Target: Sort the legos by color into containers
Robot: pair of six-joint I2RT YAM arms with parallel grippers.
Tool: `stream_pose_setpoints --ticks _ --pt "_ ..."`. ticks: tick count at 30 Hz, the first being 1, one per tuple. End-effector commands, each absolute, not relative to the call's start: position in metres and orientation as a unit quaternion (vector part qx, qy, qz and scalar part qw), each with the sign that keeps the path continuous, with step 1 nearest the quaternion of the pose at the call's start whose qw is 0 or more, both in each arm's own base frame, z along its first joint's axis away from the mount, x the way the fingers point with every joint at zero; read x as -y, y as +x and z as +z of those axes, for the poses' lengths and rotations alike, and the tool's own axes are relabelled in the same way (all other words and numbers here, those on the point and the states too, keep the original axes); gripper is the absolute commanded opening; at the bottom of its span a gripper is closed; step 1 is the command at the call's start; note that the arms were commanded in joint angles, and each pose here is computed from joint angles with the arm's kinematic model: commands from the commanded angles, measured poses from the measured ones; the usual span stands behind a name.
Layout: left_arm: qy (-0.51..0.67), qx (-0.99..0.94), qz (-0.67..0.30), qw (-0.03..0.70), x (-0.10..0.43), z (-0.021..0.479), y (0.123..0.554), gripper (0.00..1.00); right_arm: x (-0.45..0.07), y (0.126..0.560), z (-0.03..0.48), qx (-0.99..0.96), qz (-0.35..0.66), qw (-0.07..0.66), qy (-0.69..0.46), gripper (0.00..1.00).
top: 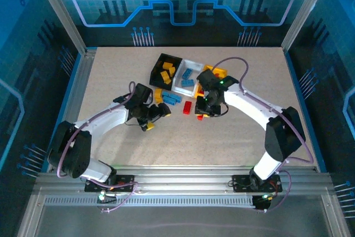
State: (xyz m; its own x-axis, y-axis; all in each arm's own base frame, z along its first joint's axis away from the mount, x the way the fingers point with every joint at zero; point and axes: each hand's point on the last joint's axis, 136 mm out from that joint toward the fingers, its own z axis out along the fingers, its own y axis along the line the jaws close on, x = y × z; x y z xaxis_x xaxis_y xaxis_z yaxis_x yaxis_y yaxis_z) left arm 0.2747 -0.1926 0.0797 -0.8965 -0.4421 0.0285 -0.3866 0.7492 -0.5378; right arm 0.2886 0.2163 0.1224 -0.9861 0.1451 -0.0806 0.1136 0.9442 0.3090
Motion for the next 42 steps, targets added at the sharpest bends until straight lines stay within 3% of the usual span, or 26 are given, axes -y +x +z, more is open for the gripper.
stream_pose_setpoints --ticks 1,5,14,21,26,33,37,42 --pt "-0.197 -0.941 -0.27 0.044 0.208 0.079 0.27 0.94 -0.205 0.322 0.142 -0.98 0.167 0.074 0.075 0.27" --pt "-0.158 -0.952 -0.26 0.038 0.227 0.077 0.261 0.99 -0.188 0.368 0.151 -0.975 0.174 0.099 0.096 0.27" --pt "-0.115 -0.963 -0.244 0.031 0.241 0.076 0.247 0.99 -0.165 0.451 0.128 -0.973 0.172 0.093 0.123 0.28" --pt "-0.056 -0.978 -0.196 0.043 0.237 0.092 0.254 0.99 -0.156 0.466 0.13 -0.969 0.184 0.098 0.132 0.5" --pt "-0.006 -0.982 -0.181 0.052 0.249 0.102 0.277 0.99 -0.15 0.423 0.148 -0.968 0.191 0.106 0.121 0.54" --pt "0.031 -0.982 -0.172 0.064 0.278 0.102 0.323 0.98 -0.128 0.298 0.124 -0.971 0.185 0.073 0.131 0.56" --pt "0.045 -0.984 -0.161 0.064 0.29 0.093 0.343 0.87 -0.114 0.237 0.107 -0.972 0.176 0.06 0.142 0.56" --pt "0.057 -0.988 -0.129 0.067 0.294 0.078 0.363 0.75 -0.104 0.196 0.099 -0.968 0.179 0.054 0.166 0.57"
